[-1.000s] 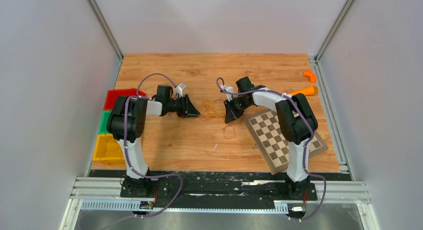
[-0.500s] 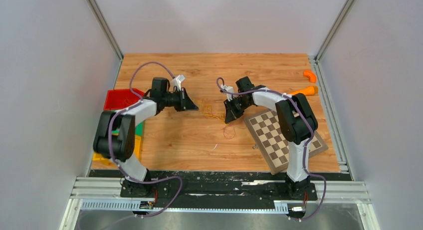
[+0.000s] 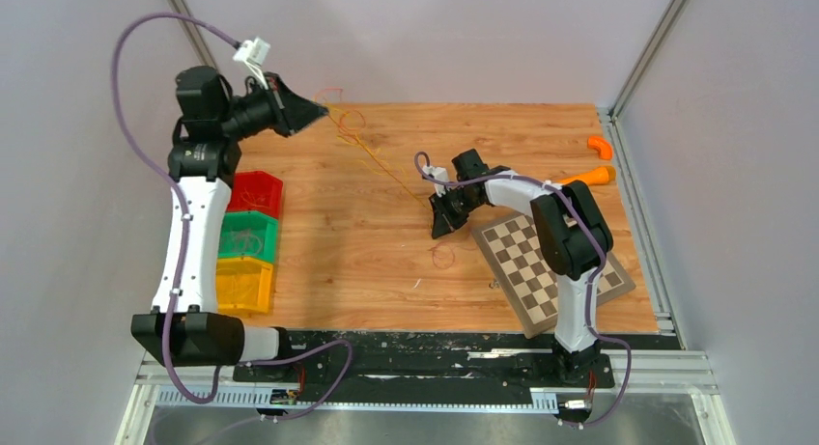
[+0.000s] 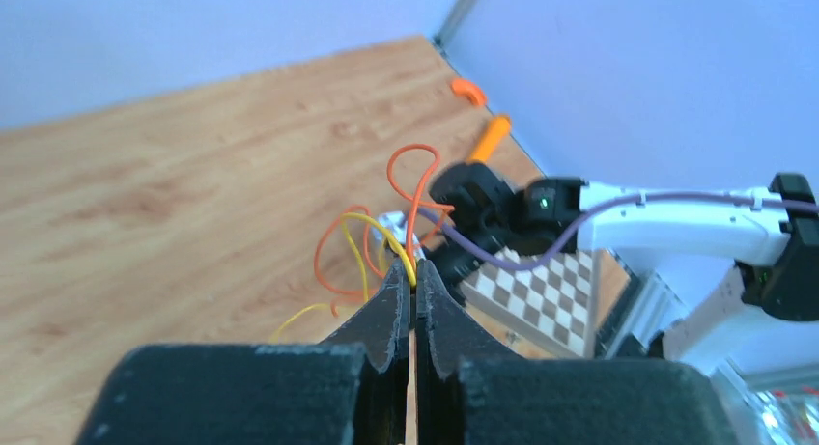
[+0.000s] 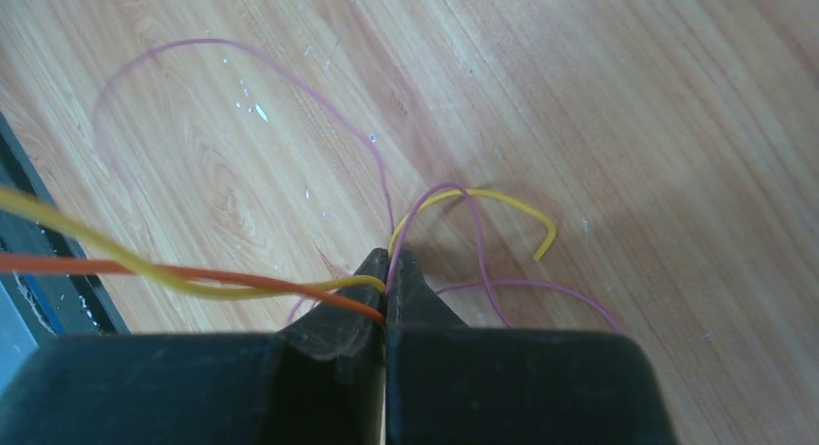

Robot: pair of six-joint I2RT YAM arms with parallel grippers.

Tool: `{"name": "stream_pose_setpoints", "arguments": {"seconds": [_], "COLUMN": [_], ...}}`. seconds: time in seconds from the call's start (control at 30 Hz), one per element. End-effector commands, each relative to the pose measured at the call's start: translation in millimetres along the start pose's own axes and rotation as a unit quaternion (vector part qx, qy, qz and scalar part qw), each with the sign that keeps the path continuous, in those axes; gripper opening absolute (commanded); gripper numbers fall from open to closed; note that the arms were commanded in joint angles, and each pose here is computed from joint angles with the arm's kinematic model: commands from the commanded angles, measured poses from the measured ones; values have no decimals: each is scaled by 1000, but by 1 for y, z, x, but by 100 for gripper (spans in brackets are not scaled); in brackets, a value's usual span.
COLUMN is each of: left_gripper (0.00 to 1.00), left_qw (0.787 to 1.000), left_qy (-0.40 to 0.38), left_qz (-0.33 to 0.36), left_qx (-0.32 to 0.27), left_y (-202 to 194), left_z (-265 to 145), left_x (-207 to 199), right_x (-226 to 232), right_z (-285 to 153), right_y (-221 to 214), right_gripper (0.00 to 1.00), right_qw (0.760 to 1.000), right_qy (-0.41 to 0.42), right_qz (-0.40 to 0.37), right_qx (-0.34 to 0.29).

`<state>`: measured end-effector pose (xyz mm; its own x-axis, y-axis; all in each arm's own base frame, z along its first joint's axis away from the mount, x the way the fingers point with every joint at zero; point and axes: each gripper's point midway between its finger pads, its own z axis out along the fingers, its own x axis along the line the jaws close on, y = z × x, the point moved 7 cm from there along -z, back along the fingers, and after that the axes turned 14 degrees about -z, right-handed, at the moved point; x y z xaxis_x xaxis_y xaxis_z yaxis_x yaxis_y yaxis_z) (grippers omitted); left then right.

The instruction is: Untangle the cables

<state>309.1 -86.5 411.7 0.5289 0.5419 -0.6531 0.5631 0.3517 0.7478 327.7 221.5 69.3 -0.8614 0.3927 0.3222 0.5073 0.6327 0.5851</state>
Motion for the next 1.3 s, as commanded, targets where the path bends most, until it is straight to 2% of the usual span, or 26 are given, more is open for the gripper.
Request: {"name": "stream_pose_setpoints", "arguments": {"seconds": [0.0, 0.23, 0.33, 0.47, 0.6, 0.67, 0.73, 1.0, 1.17, 1.27], "left_gripper": [0, 0, 0, 0, 0, 0, 0, 0, 0, 0], "left_qw": [998, 991, 993, 998, 998, 998, 998, 988, 978, 973], "left_qy": [14, 60, 45, 0, -18, -31, -45, -96, -117, -127], "left_qz": [43, 85, 87, 63, 57, 48, 41, -3, -16, -26], "left_qx": [-39, -88, -68, -19, 11, 18, 33, 123, 171, 193], "left_y": [38, 82, 86, 66, 40, 28, 16, -42, -73, -85], "left_z": [-27, -50, -52, -45, -38, -34, -28, -2, 15, 23], "left_x": [-22, -29, -35, -33, -33, -35, -37, -35, -33, -31], "right_x": [-12, -12, -11, 7, 29, 38, 48, 93, 116, 125], "right_z": [2, -2, -6, -23, -57, -78, -99, -174, -197, -195], "right_y": [-47, -54, -56, -33, 14, 39, 66, 153, 180, 190], "right_gripper": [1, 1, 8, 29, 49, 65, 72, 77, 86, 87], "right_qw": [994, 994, 994, 999, 998, 994, 988, 952, 937, 935], "right_qy": [-49, -53, -50, -6, 23, 28, 29, 88, 106, 93], "right_qz": [17, 15, 15, -5, -48, -73, -97, -155, -166, -176], "right_qx": [93, 99, 95, 42, -43, -79, -117, -248, -289, -295]}}
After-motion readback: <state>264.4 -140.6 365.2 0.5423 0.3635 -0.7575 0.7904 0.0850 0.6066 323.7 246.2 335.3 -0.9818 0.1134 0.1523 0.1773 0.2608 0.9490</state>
